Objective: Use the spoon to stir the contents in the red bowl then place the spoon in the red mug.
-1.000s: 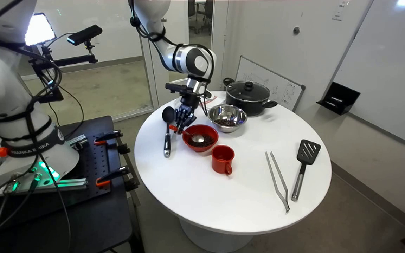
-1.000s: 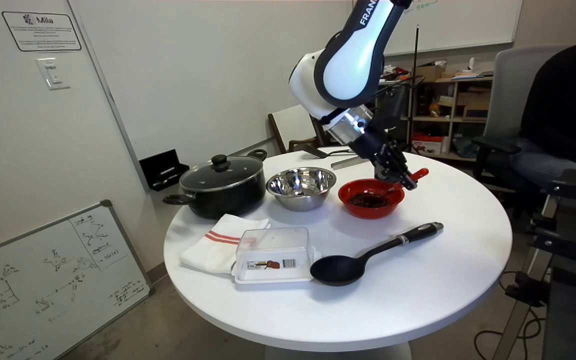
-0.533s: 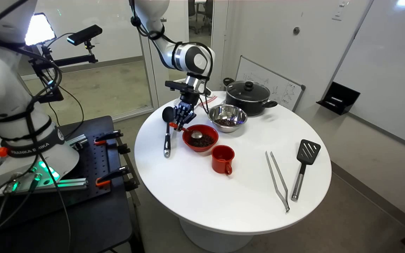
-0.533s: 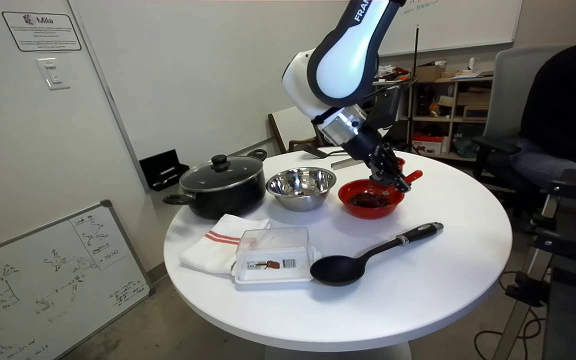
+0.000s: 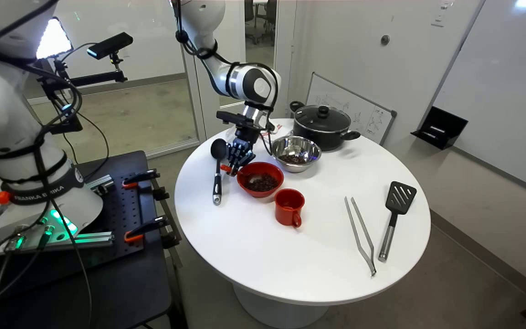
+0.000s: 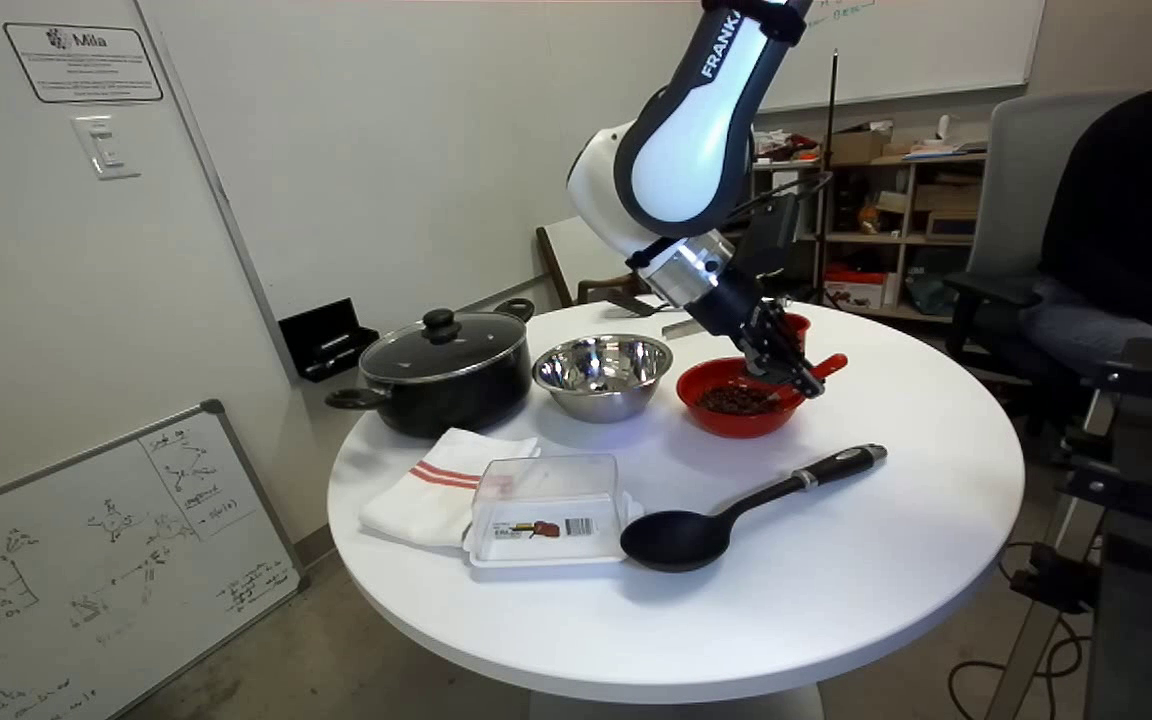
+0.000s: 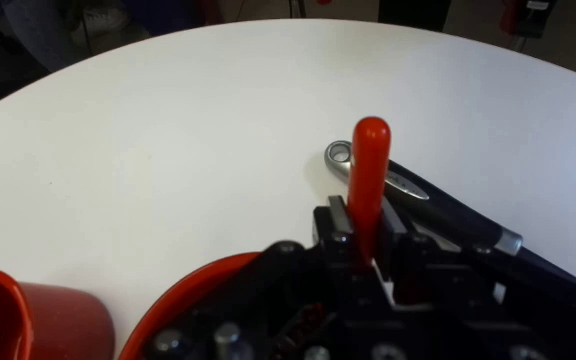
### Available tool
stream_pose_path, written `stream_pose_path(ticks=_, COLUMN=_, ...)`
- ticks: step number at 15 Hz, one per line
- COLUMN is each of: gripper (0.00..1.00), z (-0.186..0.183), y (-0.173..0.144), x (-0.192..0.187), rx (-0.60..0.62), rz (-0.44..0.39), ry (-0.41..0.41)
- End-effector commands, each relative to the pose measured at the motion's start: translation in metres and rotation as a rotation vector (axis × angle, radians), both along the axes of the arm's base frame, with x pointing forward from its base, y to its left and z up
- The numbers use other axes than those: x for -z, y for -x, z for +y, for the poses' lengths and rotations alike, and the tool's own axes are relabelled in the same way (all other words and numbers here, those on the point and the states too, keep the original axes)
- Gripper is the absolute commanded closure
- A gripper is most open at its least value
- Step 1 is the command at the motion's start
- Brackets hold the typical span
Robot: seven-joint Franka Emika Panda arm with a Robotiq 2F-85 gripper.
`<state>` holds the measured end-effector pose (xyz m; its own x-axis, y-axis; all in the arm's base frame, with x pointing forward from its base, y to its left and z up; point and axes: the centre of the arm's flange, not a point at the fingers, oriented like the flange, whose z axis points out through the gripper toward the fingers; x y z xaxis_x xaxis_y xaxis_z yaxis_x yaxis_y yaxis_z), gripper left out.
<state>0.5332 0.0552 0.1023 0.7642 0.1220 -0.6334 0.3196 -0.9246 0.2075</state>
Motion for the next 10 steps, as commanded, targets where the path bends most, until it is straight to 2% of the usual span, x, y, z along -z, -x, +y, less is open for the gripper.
stream_pose_path(ticks=1, gripper=0.96, z=-0.017, y=-0.010, x=0.003, rx=0.034, rz=0.019, ry=0.038)
stream_pose_path(ticks=6, gripper=0.96, z=-0.031, y=-0.014, x=-0.005, rx=0.064, rz=-0.005, ry=0.082)
stream_pose_path(ticks=10, gripper=0.96, z=-0.051, y=-0.014, x=-0.011, rx=0.128, rz=-0.020, ry=0.155)
